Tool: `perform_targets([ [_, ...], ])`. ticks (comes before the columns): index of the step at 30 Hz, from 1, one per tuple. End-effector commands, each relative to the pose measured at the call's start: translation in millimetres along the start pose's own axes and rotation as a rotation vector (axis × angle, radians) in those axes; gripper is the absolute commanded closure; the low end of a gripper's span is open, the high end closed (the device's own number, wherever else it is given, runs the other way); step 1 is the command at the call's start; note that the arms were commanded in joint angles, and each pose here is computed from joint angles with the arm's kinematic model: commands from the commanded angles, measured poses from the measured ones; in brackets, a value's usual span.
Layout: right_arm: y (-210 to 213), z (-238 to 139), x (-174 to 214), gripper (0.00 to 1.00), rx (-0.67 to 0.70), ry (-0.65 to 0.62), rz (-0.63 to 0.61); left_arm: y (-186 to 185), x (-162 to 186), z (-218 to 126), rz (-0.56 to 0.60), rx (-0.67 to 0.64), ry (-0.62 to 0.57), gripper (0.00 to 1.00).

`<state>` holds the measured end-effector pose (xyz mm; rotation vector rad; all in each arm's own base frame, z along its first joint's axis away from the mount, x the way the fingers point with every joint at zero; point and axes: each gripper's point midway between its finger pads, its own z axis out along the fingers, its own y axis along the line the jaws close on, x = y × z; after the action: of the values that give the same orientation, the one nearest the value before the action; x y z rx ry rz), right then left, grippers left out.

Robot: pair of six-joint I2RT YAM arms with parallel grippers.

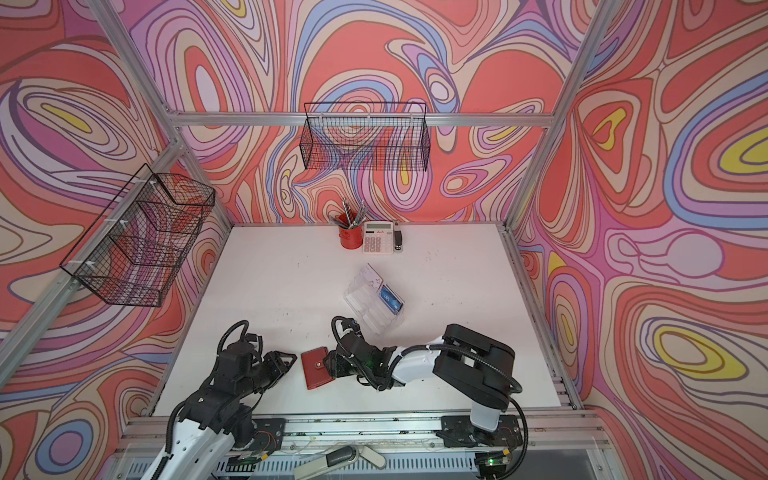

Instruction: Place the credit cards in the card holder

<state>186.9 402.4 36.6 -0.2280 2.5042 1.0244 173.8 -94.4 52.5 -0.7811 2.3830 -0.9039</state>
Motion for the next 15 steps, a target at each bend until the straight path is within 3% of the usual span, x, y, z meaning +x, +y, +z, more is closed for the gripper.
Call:
perform_targets([
  [1,-4.8,6.9,7.3,0.42,-0.001,0.009,0.051,4.3,8.4,6.6,-0.04,0.007,0.038,0.64],
  [15,-7.8,6.2,8.7,0.51,-0.019,-0.016,0.088,-1.1,23.7,36.1,0.046,-0.023,0.073,0.73],
])
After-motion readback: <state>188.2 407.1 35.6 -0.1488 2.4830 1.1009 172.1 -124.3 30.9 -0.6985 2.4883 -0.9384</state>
